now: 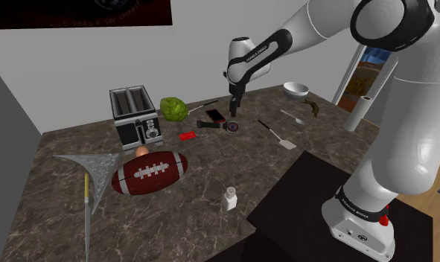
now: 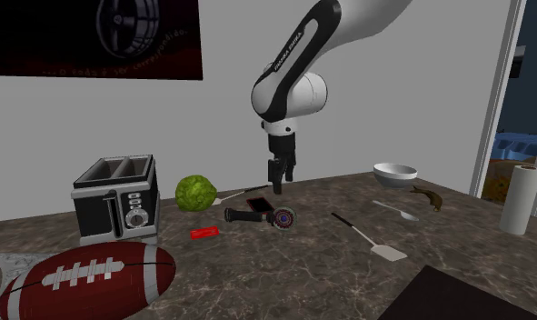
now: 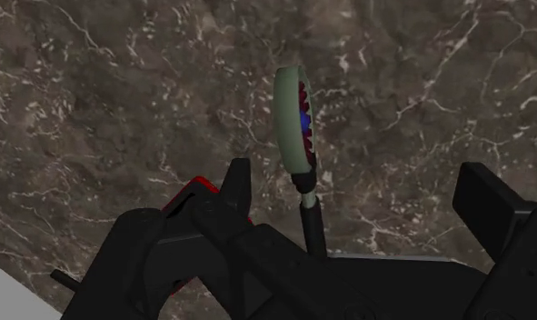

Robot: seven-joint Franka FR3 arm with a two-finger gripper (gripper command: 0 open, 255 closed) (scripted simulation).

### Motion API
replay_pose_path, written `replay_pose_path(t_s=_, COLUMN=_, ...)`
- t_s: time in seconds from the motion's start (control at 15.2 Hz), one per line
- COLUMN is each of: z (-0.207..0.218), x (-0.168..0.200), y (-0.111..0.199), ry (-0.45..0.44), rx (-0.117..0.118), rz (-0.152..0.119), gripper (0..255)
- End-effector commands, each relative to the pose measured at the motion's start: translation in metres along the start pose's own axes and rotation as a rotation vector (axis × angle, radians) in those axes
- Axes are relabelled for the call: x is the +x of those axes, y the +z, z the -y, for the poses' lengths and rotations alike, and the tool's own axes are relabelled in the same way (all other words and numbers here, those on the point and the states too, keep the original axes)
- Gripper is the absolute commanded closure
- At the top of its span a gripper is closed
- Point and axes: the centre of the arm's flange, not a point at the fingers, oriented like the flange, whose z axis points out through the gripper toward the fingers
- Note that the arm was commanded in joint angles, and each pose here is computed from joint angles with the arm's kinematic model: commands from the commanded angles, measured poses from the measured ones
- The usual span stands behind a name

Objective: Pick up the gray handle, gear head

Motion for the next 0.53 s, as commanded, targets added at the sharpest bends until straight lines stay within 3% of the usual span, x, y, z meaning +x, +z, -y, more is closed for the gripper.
replay_pose_path(t_s=0.0, z=-0.006, x=0.018, y=0.018, ry=-0.036, rx=0.000, rz=0.002, gripper=0)
replay_pose_path(t_s=0.46, z=-0.013, x=0.083, y=0.084, ry=-0.156, rx=0.001, rz=0.008, gripper=0)
